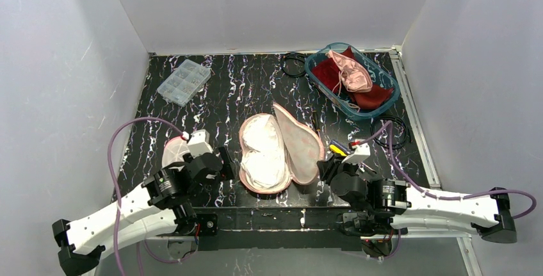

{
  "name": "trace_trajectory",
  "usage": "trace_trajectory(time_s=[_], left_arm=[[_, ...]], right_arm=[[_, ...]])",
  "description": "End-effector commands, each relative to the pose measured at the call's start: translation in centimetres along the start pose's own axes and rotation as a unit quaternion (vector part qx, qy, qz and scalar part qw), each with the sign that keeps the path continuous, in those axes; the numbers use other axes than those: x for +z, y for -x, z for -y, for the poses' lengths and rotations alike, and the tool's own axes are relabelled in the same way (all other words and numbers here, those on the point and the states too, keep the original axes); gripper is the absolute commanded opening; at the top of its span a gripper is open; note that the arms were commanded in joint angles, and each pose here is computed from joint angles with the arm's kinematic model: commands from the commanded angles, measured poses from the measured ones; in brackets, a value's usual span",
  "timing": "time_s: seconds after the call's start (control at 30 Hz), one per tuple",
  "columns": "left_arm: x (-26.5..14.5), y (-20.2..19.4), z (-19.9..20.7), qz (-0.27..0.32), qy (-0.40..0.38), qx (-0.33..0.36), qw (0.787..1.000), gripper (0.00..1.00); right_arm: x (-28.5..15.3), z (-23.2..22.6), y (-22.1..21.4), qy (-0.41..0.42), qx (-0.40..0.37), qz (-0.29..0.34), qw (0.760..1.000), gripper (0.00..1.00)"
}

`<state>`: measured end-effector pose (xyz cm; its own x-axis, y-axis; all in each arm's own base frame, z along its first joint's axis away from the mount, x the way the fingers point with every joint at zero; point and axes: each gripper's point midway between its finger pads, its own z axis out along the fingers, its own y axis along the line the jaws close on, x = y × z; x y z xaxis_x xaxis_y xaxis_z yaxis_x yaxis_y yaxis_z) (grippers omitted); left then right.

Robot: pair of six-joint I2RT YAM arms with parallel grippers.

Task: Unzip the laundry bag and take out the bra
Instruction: Open the laundry bag at the center of the board, then pick up the bra from the laundry bag.

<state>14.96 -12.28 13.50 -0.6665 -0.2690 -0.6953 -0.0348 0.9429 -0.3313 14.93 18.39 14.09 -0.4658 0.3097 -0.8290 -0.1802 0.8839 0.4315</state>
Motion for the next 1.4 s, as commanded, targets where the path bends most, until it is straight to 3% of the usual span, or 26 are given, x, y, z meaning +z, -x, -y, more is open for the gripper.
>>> trace_trajectory(time_s=[0.0, 0.07, 0.17, 0.33, 0.43, 0.53, 0.6, 0.8, 1.0, 1.27, 1.37], left_arm=[[0.4, 0.8, 1.4, 0.009, -0.011, 0.017, 1.000, 0.84], [0.6, 0.7, 1.7, 0.005, -0.008, 0.028, 1.000, 0.85], [0.7, 0.9, 2.2, 0.001, -0.009, 0.044, 0.999, 0.84], [0.5, 1.9, 3.2, 0.006, -0.012, 0.059, 0.998, 0.85], [0.7, 1.9, 3.7, 0.006, -0.018, 0.057, 0.998, 0.85], [1.0, 1.4, 4.0, -0.002, -0.023, 0.049, 0.999, 0.85], [1.1, 0.9, 4.0, -0.009, -0.026, 0.044, 0.999, 0.85], [1.6, -0.5, 3.9, -0.020, -0.045, 0.034, 0.998, 0.87], [3.6, -2.2, 5.4, -0.042, -0.070, 0.042, 0.996, 0.88], [5.0, -0.3, 8.9, -0.042, -0.136, 0.007, 0.990, 0.73], [6.3, 0.2, 10.2, -0.067, -0.166, -0.020, 0.984, 0.54]], right_arm=[[-0.7, 2.0, 2.8, -0.061, 0.005, 0.039, 0.997, 0.57], [-1.0, 1.5, 4.1, -0.069, -0.017, 0.046, 0.996, 0.69], [-1.4, -0.5, 5.7, -0.061, -0.071, 0.038, 0.995, 0.76], [-0.9, -6.9, 6.0, 0.017, -0.144, -0.004, 0.989, 0.75], [0.4, -12.2, 2.6, 0.101, -0.174, -0.051, 0.978, 0.73], [2.4, -14.4, -1.2, 0.124, -0.202, -0.097, 0.967, 0.73], [4.2, -13.9, -3.1, 0.116, -0.185, -0.118, 0.969, 0.73], [8.5, -7.9, -5.5, 0.101, -0.037, -0.167, 0.980, 0.73], [8.6, -3.7, -6.7, 0.082, -0.004, -0.187, 0.979, 0.75], [7.0, -5.8, -0.4, 0.152, -0.006, -0.066, 0.986, 0.76], [7.0, -6.7, 1.0, 0.162, 0.010, -0.043, 0.986, 0.76]])
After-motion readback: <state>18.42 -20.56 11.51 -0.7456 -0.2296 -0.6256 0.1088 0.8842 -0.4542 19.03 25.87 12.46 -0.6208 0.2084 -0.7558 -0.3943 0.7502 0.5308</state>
